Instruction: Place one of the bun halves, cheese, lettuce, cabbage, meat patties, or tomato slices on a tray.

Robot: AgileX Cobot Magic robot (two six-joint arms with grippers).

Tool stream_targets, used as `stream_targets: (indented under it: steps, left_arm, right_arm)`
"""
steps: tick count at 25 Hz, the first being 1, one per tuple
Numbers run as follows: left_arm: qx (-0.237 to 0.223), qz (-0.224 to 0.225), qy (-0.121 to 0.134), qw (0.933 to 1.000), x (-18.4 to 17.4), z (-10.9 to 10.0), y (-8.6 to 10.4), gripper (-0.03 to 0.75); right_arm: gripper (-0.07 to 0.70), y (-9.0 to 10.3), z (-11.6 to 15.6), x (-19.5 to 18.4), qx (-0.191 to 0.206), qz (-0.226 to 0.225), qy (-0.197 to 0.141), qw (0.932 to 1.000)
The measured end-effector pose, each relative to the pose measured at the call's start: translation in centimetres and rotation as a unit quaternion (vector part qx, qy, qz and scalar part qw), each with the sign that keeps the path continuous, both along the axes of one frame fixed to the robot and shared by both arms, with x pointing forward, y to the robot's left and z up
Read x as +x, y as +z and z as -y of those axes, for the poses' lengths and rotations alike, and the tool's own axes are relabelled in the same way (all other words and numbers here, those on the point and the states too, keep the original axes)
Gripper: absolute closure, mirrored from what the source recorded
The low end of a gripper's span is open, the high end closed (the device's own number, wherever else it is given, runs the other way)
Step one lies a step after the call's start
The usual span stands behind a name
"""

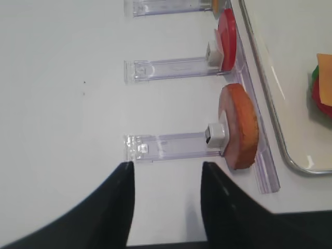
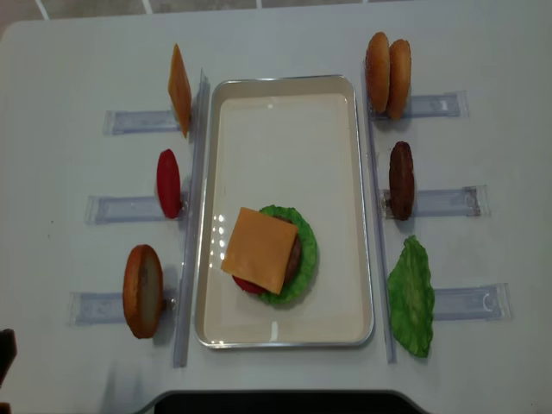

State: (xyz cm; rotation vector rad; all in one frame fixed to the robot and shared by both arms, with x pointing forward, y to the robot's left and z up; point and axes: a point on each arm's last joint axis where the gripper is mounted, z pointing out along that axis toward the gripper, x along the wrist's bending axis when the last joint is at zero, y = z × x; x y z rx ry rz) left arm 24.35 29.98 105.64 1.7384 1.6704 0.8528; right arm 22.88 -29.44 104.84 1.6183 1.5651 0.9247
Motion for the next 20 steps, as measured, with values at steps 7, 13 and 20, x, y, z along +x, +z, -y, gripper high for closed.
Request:
stream_targets:
  steps: [7, 13, 20]
  left_arm:
    - [-0.002, 0.049, -0.002, 0.9988, -1.2, 0.2, -1.0, 0.389]
    - [-0.001, 0.062, -0.002, 0.9981, -1.5, 0.2, -1.4, 0.389]
    - [0.000, 0.069, -0.001, 0.9976, -1.3, 0.1, -1.5, 0.389]
  right_arm:
    - [0.341, 0.0, 0.0, 0.0, 0.000, 0.000, 0.000, 1.0000]
    - [0.341, 0.0, 0.0, 0.0, 0.000, 0.000, 0.000, 1.0000]
    - [0.341, 0.0, 0.0, 0.0, 0.000, 0.000, 0.000, 1.0000]
